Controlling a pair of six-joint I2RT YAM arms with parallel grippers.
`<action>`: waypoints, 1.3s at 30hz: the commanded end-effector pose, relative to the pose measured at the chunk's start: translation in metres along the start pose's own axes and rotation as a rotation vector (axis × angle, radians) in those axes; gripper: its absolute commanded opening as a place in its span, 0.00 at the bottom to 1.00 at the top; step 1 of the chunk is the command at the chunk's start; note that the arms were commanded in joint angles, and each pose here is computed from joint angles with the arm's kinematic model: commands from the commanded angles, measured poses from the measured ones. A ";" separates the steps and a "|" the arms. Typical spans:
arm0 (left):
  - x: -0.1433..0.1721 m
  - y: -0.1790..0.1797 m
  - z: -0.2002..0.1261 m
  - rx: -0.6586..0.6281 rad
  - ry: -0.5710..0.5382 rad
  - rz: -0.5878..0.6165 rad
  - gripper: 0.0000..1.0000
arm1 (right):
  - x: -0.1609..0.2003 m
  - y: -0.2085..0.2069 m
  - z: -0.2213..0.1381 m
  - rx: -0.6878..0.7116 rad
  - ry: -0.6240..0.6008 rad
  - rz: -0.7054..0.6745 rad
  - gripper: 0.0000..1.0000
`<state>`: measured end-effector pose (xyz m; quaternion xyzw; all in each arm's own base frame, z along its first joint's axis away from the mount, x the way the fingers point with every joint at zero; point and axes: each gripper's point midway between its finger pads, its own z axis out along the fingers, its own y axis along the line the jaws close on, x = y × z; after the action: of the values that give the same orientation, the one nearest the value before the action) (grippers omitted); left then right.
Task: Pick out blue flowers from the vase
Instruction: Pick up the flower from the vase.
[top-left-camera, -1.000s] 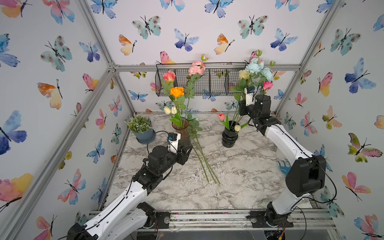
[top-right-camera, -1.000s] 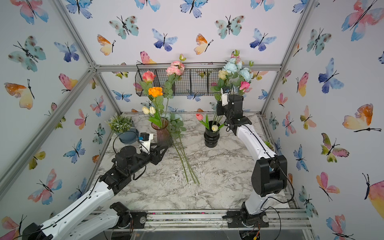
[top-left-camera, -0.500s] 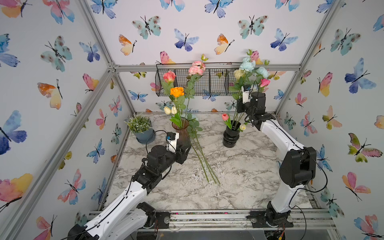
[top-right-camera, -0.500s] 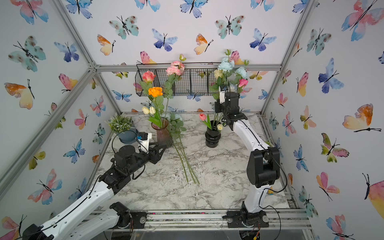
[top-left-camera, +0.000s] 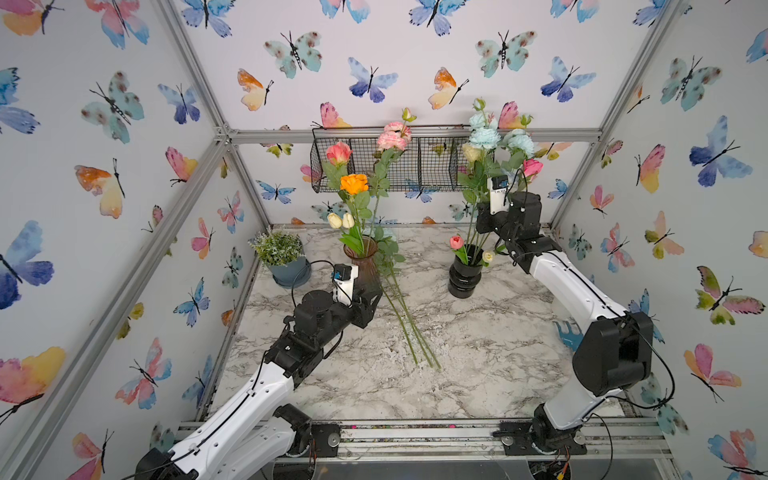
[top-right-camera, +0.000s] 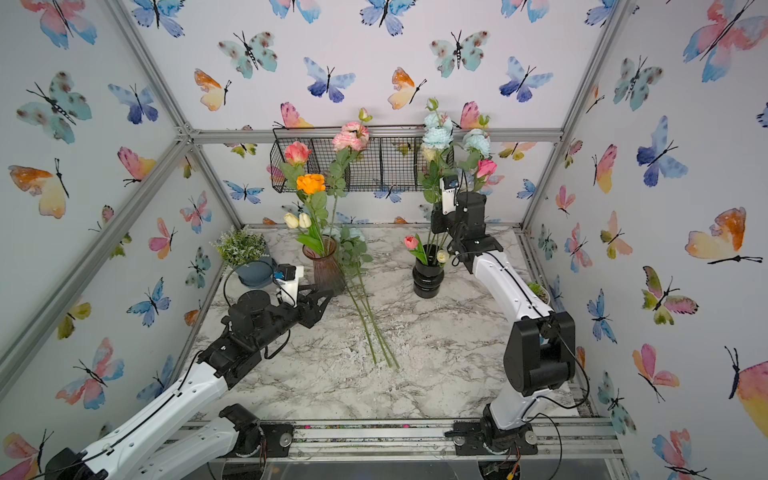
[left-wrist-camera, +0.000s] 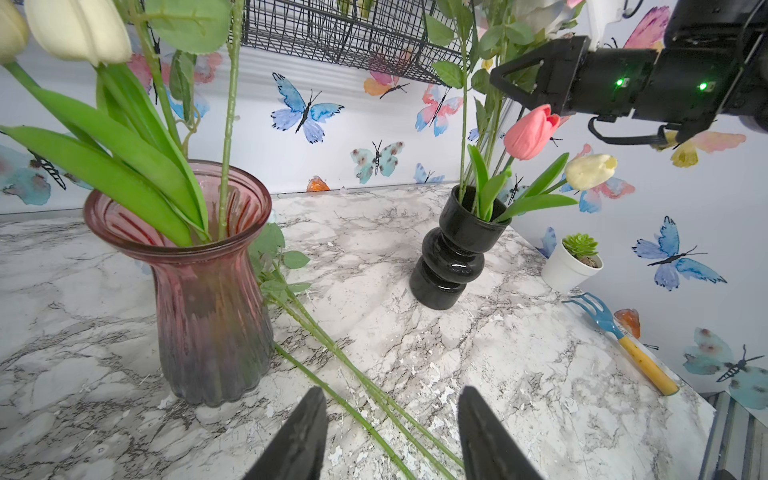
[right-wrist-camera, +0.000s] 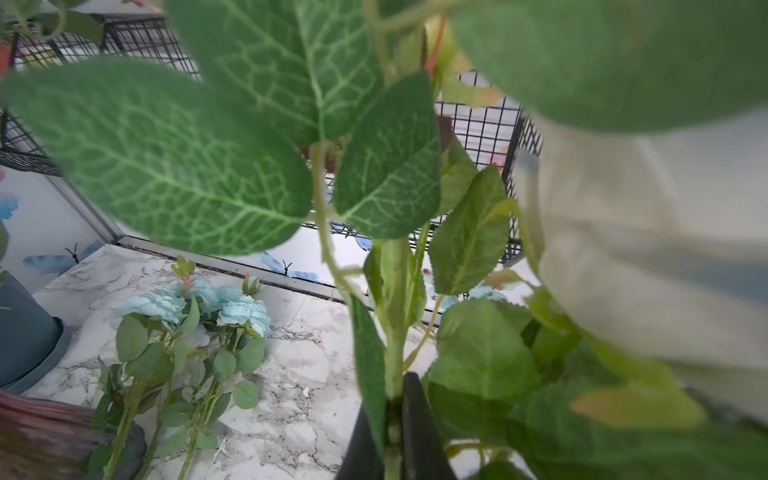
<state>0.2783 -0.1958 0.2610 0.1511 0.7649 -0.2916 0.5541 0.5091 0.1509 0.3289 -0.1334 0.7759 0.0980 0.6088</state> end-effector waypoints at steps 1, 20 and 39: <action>0.003 -0.001 0.000 0.014 0.001 0.000 0.51 | -0.022 0.002 -0.019 -0.009 -0.056 -0.014 0.05; -0.018 -0.017 -0.005 0.076 -0.019 0.021 0.51 | -0.108 0.019 -0.066 -0.100 -0.230 -0.061 0.07; -0.049 -0.078 0.004 0.247 -0.050 0.193 0.56 | -0.225 0.058 -0.193 -0.277 -0.434 -0.209 0.06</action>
<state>0.2606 -0.2456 0.3121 0.2581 0.7128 -0.3283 0.5635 0.3853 0.1573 0.5798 -0.2358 0.5934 0.1428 0.7562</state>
